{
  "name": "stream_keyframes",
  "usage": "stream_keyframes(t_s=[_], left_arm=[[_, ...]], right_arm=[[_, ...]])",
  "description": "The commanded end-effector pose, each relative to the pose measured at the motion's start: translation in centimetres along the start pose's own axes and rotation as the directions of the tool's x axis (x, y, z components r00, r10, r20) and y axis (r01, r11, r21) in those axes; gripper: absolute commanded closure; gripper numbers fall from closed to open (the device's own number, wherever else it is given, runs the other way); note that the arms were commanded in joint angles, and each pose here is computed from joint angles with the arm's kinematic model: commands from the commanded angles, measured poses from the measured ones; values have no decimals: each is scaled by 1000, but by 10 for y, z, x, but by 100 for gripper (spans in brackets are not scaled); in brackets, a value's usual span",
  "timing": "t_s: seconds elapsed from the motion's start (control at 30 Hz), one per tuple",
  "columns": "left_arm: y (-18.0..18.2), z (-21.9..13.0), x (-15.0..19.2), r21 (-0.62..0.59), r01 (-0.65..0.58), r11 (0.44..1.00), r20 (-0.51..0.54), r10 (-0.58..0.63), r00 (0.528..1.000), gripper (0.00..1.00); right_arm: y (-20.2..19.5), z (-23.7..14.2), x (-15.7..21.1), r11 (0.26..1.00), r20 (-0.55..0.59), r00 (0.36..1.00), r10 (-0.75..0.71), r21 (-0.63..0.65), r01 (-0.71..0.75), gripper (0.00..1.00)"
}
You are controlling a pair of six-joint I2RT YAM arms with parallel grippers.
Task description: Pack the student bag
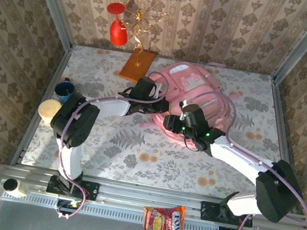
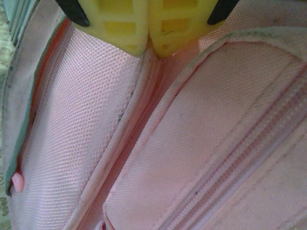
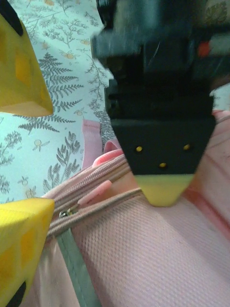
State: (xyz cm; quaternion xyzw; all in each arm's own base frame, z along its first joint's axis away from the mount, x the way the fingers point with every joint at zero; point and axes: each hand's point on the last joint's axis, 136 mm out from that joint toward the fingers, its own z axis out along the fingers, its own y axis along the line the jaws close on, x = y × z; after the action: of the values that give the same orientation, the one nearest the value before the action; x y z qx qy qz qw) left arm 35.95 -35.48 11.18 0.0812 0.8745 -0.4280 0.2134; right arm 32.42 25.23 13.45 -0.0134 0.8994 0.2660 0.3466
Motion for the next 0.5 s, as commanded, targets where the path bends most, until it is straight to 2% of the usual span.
stream_keyframes(t_s=[0.0, 0.27, 0.47], left_arm=[[-36, -16, -8, 109, 19, 994, 42, -24, 999, 100], [-57, -29, -3, 129, -6, 992, 45, 0, 999, 100], [-63, -28, -1, 131, -22, 991, 40, 17, 999, 100]], right_arm=[[3, 9, -7, 990, 73, 987, 142, -10, -142, 51], [-17, 16, -6, 965, 180, 952, 246, 42, -257, 53], [-32, 18, -4, 940, 262, 926, 272, 132, -313, 56]])
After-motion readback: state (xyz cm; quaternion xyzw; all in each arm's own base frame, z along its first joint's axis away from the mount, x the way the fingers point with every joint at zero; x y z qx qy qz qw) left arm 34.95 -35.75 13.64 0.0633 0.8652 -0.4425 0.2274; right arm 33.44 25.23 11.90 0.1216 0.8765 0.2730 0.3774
